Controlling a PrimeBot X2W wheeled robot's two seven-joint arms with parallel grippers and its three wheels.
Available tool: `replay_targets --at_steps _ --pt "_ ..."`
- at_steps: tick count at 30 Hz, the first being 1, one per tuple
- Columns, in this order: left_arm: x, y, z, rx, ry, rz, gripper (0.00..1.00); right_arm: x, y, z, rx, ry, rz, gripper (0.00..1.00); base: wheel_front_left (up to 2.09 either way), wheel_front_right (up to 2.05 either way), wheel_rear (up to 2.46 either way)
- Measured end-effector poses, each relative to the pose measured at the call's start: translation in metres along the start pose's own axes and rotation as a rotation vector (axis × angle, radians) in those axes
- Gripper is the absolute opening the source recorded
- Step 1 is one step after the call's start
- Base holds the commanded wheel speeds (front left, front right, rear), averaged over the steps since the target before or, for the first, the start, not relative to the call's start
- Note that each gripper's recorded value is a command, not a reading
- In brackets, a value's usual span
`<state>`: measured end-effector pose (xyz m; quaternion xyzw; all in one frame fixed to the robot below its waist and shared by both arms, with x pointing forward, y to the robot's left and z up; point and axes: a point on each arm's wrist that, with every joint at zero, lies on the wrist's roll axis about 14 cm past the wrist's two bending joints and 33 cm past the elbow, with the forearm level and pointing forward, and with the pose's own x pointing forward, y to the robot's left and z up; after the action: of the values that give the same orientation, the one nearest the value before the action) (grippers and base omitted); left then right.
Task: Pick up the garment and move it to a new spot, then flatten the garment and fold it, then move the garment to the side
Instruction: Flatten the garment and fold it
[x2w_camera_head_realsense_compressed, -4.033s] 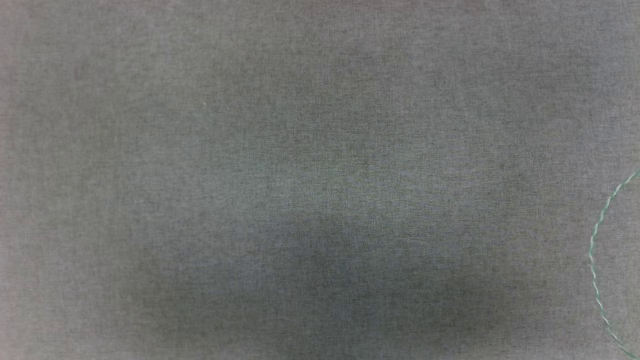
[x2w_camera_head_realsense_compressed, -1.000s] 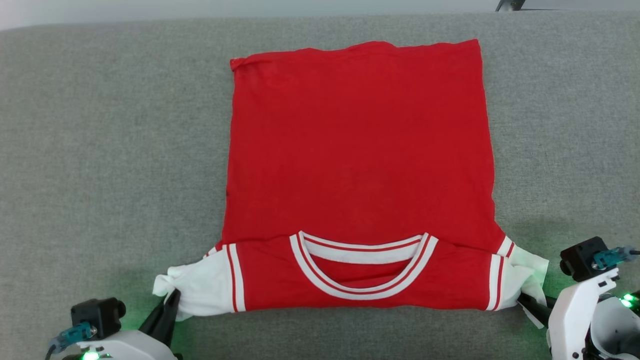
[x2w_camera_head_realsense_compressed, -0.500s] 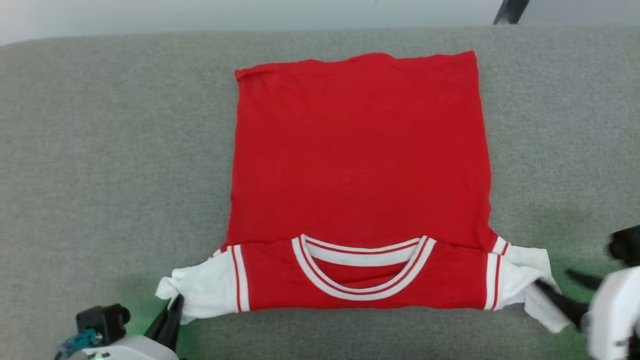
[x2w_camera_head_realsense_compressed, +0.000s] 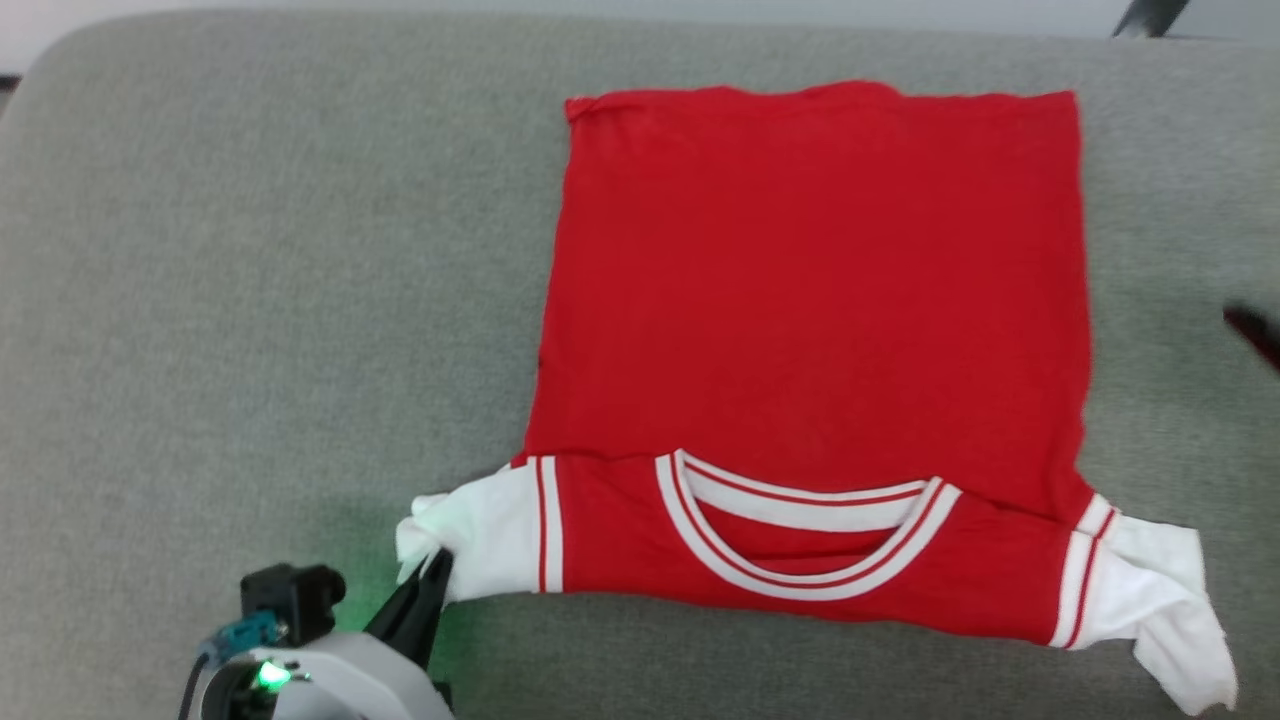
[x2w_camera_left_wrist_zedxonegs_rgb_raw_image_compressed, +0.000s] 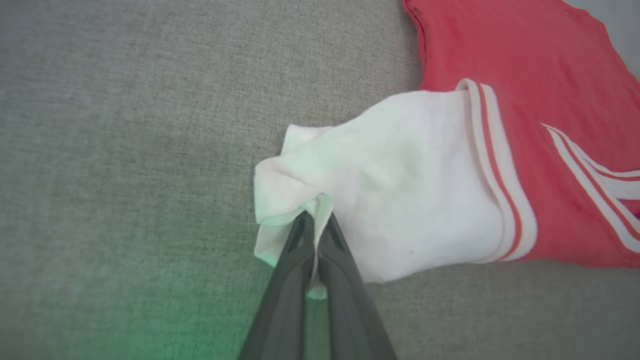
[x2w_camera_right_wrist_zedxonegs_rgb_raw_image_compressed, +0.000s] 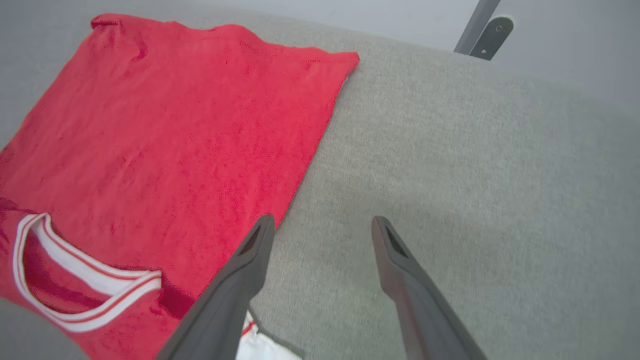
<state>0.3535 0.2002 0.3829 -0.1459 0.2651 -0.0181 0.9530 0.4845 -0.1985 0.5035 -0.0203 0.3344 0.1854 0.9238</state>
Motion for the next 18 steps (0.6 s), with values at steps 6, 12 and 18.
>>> replay_targets --at_steps 6,12,18 --pt "0.014 0.0 0.001 0.01 0.005 -0.014 0.0 0.074 -0.002 0.048 -0.066 0.018 -0.036 1.0 0.0 0.0 0.0" --pt "0.037 0.008 -0.01 0.001 0.032 -0.027 0.0 0.182 -0.029 0.047 -0.023 0.22 -0.132 1.0 0.0 0.0 0.0" --pt "0.041 0.016 -0.017 -0.014 0.041 -0.013 0.0 0.217 -0.022 0.018 0.008 0.344 -0.113 1.0 0.0 0.0 0.0"
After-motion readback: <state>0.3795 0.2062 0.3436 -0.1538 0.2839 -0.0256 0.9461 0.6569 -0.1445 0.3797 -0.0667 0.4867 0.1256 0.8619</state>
